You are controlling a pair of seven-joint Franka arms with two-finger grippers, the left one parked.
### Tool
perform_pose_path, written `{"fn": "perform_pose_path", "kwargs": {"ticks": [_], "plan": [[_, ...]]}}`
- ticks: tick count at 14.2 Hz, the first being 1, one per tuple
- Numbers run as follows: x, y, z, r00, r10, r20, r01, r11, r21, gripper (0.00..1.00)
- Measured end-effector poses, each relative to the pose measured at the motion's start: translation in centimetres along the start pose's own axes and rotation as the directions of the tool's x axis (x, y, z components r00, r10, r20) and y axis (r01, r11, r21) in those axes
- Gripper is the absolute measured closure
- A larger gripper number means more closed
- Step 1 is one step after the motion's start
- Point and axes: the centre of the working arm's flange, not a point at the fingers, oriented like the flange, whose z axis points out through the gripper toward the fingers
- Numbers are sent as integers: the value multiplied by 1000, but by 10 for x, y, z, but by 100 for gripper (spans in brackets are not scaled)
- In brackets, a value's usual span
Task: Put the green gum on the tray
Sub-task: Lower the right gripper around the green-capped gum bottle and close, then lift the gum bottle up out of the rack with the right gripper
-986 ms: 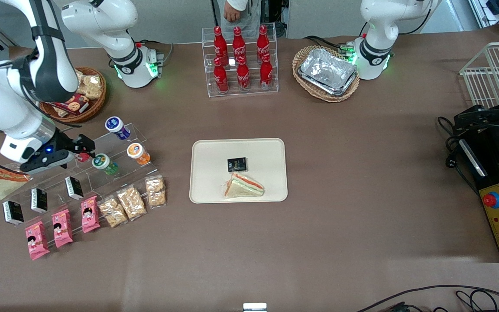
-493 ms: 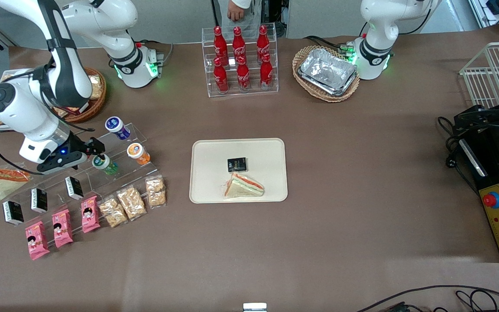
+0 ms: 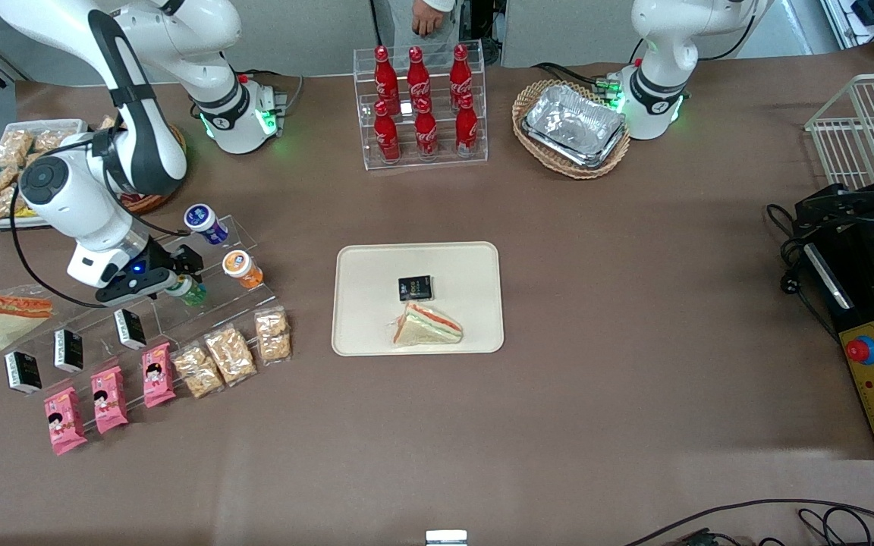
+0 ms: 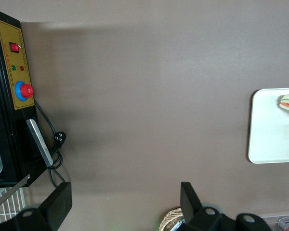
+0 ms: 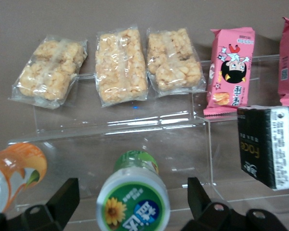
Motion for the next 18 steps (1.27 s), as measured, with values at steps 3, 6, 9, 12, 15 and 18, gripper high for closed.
{"fn": "perform_pose_path", "kwargs": {"ticks": [3,6,9,12,15,18], "plan": [[-4,-5,10,1000,0,-8,0,1000,-4,0],[-6,-4,12,1000,4,-5,-4,1000,-4,4],[-7,-3,12,1000,7,-4,-7,1000,-4,30],[-8,-3,13,1000,9,-3,-9,1000,-3,42],[-5,-1,8,1000,13,-14,-13,1000,-7,42],[17,7,-24,1000,13,22,-14,1000,11,42]]}}
